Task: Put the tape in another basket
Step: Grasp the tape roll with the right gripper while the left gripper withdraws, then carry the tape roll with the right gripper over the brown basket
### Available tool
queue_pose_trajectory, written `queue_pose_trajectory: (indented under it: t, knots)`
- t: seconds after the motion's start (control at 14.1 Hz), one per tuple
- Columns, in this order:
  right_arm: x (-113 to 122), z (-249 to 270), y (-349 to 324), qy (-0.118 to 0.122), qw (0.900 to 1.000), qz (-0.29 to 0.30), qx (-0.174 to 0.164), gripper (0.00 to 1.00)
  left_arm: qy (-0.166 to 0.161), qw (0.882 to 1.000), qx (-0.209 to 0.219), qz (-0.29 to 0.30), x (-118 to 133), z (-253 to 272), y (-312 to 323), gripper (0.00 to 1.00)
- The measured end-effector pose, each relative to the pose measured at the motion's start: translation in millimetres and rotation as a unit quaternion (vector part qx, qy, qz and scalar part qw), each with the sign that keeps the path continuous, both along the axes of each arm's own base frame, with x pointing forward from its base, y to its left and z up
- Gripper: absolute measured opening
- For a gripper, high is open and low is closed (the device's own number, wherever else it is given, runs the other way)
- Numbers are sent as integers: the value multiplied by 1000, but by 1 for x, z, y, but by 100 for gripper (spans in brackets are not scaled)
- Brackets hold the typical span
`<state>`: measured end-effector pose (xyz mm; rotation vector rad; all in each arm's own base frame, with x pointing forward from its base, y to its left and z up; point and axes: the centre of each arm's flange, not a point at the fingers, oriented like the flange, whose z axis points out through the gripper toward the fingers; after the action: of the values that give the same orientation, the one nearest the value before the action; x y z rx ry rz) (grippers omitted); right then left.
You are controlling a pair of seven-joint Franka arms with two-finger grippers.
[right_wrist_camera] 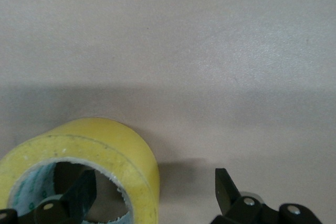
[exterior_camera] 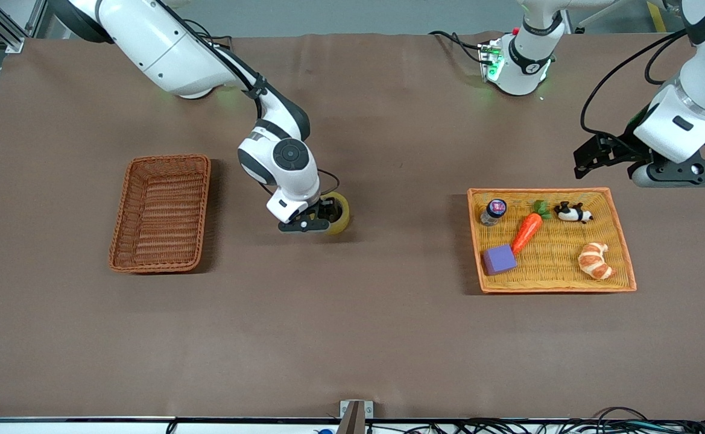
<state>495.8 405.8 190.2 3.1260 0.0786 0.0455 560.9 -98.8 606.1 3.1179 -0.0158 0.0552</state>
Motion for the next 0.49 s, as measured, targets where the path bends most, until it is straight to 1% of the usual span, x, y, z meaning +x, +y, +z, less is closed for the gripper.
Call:
queue_pose_trajectory:
  t: [0.14, 0.21, 0.28, 0.49]
  knots:
    - [0, -4, 0, 0, 1000, 3, -1, 99, -2, 1000, 0, 10, 3, 2, 11, 100]
    - [-1, -6, 0, -1, 1000, 6, -1, 96, -2, 1000, 0, 12, 4, 2, 14, 100]
    - [-1, -8, 0, 0, 1000, 6, -1, 87, -2, 1000, 0, 12, 4, 1, 14, 100]
    - [3, -10, -4, 0, 1000, 2, -2, 51, -1, 1000, 0, 7, 2, -1, 8, 100]
